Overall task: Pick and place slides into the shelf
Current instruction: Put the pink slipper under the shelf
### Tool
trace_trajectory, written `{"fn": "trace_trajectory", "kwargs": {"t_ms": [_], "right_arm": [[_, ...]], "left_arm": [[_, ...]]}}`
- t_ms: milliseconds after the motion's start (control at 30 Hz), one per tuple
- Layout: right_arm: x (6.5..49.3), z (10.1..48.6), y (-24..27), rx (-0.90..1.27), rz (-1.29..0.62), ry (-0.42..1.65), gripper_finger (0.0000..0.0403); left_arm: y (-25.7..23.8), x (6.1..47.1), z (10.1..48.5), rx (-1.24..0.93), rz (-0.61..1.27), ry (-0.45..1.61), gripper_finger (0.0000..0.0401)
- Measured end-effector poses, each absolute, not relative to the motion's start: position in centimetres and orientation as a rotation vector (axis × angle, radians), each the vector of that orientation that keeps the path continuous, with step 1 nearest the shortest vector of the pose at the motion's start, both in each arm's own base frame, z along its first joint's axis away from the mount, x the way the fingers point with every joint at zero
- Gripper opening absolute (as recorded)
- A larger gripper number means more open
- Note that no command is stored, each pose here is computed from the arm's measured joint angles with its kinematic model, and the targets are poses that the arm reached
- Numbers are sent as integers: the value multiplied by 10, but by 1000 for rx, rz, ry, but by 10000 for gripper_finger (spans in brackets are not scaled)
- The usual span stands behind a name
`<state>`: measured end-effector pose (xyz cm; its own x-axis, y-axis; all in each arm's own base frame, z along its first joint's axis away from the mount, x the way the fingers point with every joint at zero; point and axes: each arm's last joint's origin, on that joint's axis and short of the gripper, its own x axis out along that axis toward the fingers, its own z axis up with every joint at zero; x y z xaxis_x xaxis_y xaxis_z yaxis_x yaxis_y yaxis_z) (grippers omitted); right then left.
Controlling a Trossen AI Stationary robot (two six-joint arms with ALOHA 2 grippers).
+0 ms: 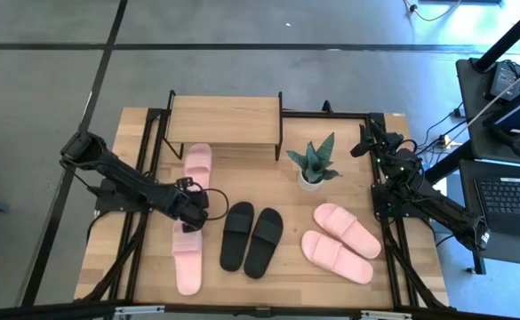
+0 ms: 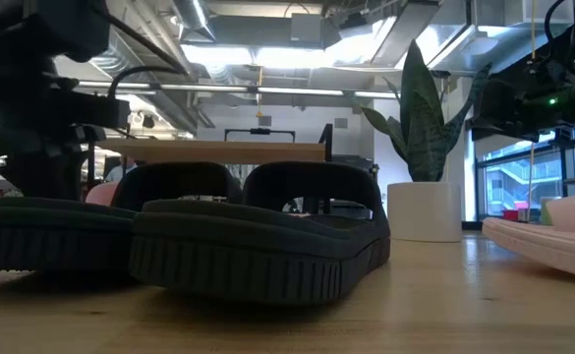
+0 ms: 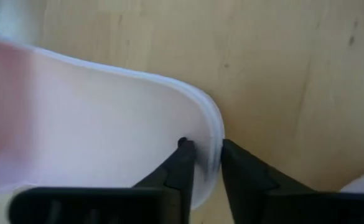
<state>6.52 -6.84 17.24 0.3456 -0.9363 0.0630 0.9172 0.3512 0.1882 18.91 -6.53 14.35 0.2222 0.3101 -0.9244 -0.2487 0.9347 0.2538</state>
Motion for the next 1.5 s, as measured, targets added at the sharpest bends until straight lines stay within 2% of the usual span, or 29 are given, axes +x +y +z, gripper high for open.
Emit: {"fn": "trace_trajectory", "kwargs": {"t_ms": [100,167,467,867,1500], "right_arm": [[65,172,-68,127,-1207,-170,200],[65,172,-68,127,-1207,-170,200],[65,172,-68,127,-1207,-170,200],[65,172,-68,128,-1207,-170,200],[65,173,-68,134,-1206,-180,200]], "left_arm": [[-61,190,144,42,405,1291,18],[-58,191,144,30,421,1293,10],[-36,193,143,36,473,1350,7],[-3,197,143,-79,607,1361,4],[6,198,145,95,465,1424,1]]}}
